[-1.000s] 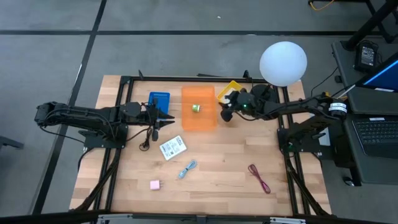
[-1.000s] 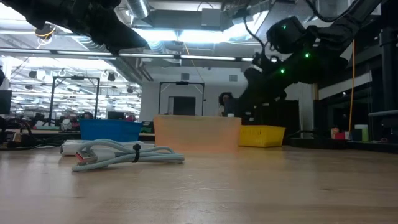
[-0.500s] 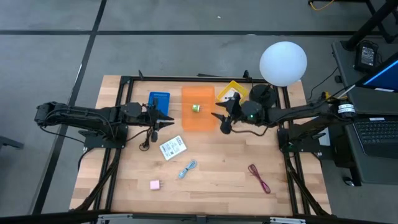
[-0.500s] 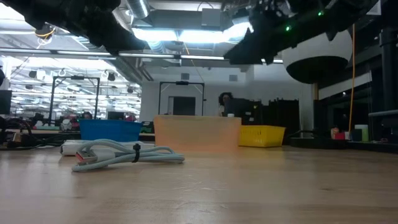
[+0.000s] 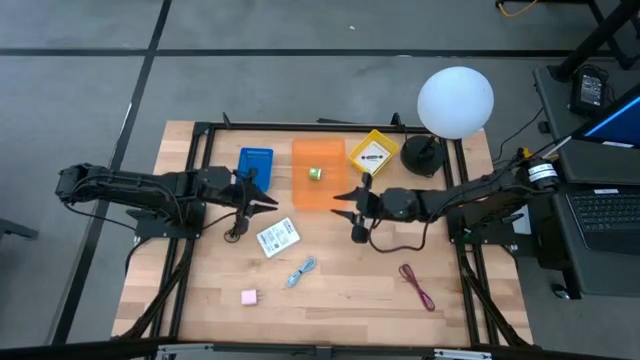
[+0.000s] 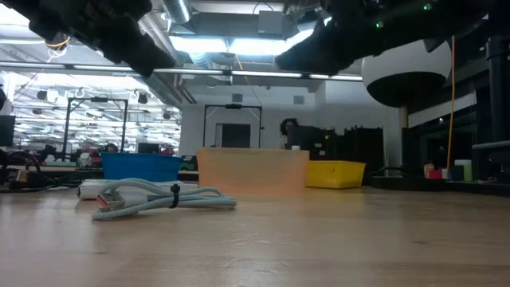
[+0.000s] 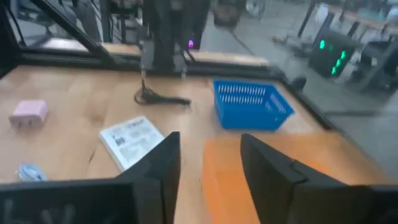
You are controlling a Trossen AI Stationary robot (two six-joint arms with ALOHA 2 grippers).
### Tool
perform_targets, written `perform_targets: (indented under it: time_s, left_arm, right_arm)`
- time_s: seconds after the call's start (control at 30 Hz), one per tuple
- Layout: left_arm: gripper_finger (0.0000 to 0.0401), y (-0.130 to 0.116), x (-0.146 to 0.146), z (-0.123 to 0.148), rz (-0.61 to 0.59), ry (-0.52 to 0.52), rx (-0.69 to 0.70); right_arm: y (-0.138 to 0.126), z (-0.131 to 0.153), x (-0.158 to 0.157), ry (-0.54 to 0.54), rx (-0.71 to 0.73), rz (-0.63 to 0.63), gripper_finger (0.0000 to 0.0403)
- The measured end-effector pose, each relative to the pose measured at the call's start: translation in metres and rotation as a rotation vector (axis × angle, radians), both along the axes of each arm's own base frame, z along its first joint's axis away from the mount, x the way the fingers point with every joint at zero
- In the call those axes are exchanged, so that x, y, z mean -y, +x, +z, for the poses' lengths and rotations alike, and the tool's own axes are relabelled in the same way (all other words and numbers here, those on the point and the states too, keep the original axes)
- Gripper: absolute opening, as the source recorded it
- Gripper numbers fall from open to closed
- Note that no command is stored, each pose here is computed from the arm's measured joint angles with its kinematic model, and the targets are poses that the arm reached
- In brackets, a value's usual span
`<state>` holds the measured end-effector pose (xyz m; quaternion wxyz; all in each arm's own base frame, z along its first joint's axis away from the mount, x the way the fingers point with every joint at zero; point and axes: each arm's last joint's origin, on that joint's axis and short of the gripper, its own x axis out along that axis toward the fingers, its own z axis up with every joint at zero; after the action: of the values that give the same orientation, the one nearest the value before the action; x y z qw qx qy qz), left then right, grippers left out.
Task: Pick and place items into bin
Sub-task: Put the black USB cable wire into the blue basket
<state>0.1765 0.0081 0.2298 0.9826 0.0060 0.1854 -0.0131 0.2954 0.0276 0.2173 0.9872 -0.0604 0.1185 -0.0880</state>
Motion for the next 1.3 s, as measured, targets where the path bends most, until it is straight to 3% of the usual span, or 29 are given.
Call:
perform_targets:
  time_s: [0.3, 0.5, 0.7, 0.9, 1.3]
  left_arm:
    - [0.0039, -0.006, 0.002, -0.012, 0.104, -0.181, -0.165]
    - [0.0004, -0.009, 0.008, 0.006, 0.181, -0.224, -0.267]
    - [0.0002, -0.013, 0.017, 0.029, 0.169, -0.271, -0.314]
    - [0.0002, -0.012, 0.032, 0.037, 0.19, -0.367, -0.439]
    - [0.0003, 0.01, 0.069, 0.021, 0.33, -0.468, -0.744]
  right_arm:
    - [0.002, 0.008, 0.002, -0.104, 0.058, 0.015, 0.007]
    - [0.002, 0.01, 0.006, -0.105, 0.08, 0.0, 0.0041]
    - [0.003, 0.008, 0.001, -0.041, 0.074, 0.191, 0.0007]
    - [0.003, 0.008, -0.001, -0.019, 0.08, 0.224, 0.001]
    - [0.002, 0.008, -0.001, 0.051, 0.078, 0.21, 0.0012]
